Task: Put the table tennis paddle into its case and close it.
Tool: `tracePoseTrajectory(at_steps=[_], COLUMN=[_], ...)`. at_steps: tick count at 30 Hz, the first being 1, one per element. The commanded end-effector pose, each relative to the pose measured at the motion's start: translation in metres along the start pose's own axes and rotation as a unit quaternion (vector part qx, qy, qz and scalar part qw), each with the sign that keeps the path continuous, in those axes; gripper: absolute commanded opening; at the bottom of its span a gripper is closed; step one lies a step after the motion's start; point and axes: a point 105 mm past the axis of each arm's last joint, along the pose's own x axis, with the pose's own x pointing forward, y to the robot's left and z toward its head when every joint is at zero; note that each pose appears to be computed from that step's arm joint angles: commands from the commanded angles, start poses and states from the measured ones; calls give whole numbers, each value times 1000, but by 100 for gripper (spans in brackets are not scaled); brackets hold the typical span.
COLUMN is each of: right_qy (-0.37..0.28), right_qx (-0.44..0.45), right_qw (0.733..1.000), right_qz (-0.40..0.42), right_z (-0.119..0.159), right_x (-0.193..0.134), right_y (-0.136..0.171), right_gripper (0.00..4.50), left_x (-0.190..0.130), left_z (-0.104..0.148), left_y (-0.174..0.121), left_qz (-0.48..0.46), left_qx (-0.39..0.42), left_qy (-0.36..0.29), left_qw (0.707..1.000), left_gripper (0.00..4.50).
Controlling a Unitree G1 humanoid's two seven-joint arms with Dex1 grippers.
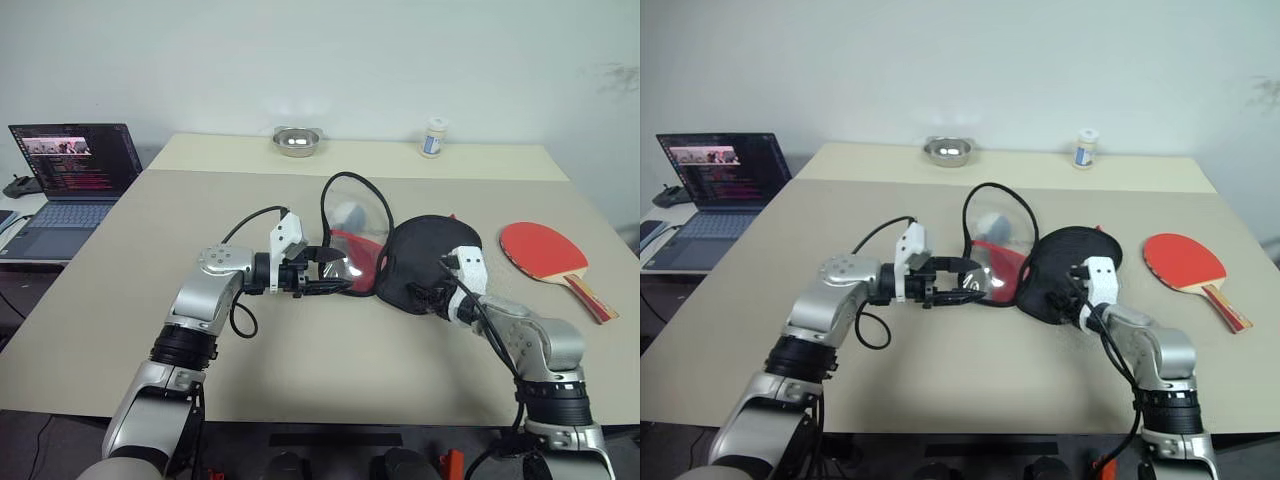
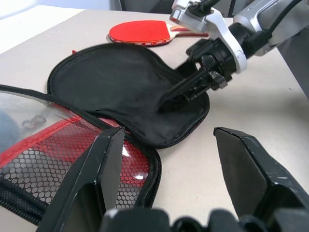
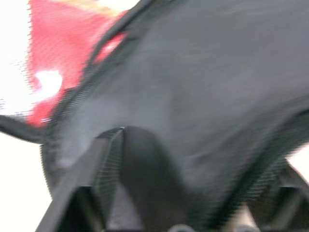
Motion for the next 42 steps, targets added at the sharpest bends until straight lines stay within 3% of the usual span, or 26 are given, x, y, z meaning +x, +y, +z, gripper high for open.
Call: tracePoseTrajectory(at_steps=[1,6,7,18,24,28,32,38,42], right_qy=[-18,33,42,126,121,96,89,63,21], right_qx=[1,-24,-27,-62,-67,-62,-66,-155,-202], right_qw=[999,998,998,988,990,993,994,984,974], right_qz=[45,46,45,58,39,8,3,-67,-105], right_z=[14,9,10,14,23,32,36,51,72], right_x=[-14,-32,-36,-73,-71,-66,-71,-89,-111], right_y=[13,-9,-15,-53,-65,-74,-75,-92,-103], right_gripper=[200,19,4,4,4,93,234,447,447], left_x=[3,8,9,14,16,16,17,18,20], left_z=[11,10,10,7,7,8,9,12,16], left_y=[-4,-8,-8,-13,-14,-15,-15,-17,-17], left_qz=[-6,-16,-18,-31,-34,-35,-36,-38,-32], left_qx=[24,23,24,27,29,32,33,29,17], left_qy=[-13,-16,-16,-15,-15,-14,-14,-20,-25], left_qw=[1000,999,999,999,999,999,999,999,999], left_gripper=[321,321,321,321,321,321,321,321,321])
